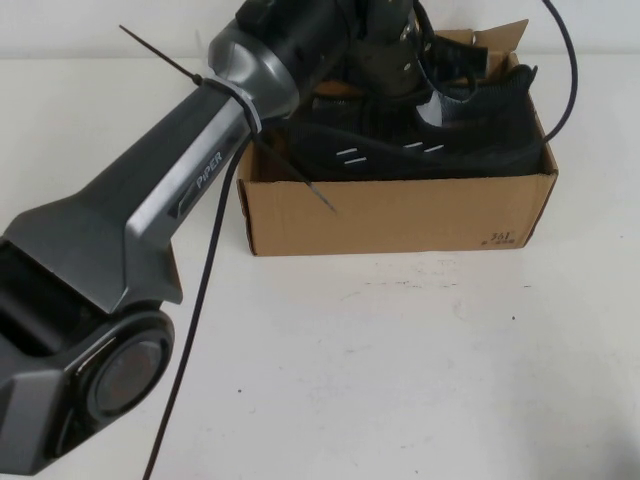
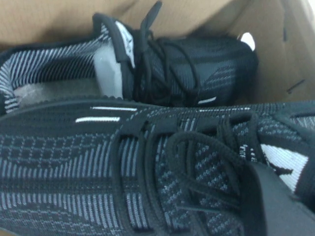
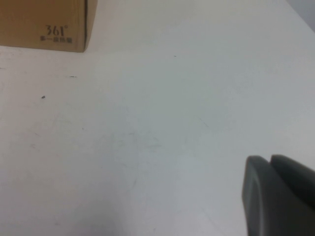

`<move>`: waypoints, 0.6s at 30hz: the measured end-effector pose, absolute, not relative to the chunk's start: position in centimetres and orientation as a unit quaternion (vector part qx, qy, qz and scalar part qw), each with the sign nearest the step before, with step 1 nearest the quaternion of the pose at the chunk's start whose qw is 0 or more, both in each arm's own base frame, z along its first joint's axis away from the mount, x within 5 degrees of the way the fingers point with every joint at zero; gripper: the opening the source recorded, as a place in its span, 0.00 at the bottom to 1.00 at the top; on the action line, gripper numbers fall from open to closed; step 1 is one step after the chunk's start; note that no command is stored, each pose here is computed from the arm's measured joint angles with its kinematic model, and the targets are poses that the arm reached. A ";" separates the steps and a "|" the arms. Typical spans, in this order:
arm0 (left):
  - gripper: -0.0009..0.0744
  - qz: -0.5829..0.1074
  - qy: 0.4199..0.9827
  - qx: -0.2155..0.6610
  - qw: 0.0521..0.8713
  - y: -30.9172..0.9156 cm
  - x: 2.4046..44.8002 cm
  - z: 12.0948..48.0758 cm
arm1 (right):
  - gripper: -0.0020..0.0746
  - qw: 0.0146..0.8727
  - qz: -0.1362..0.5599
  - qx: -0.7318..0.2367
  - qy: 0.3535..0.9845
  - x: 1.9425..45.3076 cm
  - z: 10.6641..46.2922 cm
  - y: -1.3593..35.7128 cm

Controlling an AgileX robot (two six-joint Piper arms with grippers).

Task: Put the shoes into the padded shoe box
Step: Place the shoe in the shoe box

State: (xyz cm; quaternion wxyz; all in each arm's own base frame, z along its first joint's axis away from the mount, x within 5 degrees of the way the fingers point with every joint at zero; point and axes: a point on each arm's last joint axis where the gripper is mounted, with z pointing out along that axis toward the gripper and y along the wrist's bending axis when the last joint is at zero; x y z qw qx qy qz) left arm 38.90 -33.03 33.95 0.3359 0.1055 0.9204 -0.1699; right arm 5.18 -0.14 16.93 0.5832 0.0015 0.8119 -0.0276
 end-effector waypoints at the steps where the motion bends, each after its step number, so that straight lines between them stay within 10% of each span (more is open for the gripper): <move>1: 0.02 -0.169 0.921 0.105 0.334 -33.0 38.9 33.9 | 0.02 0.583 -0.028 0.001 0.812 5.2 16.9 -0.1; 18: 0.02 -0.171 0.930 0.128 0.300 -33.7 38.7 33.0 | 0.02 0.583 -0.028 0.001 0.812 5.2 16.9 -0.1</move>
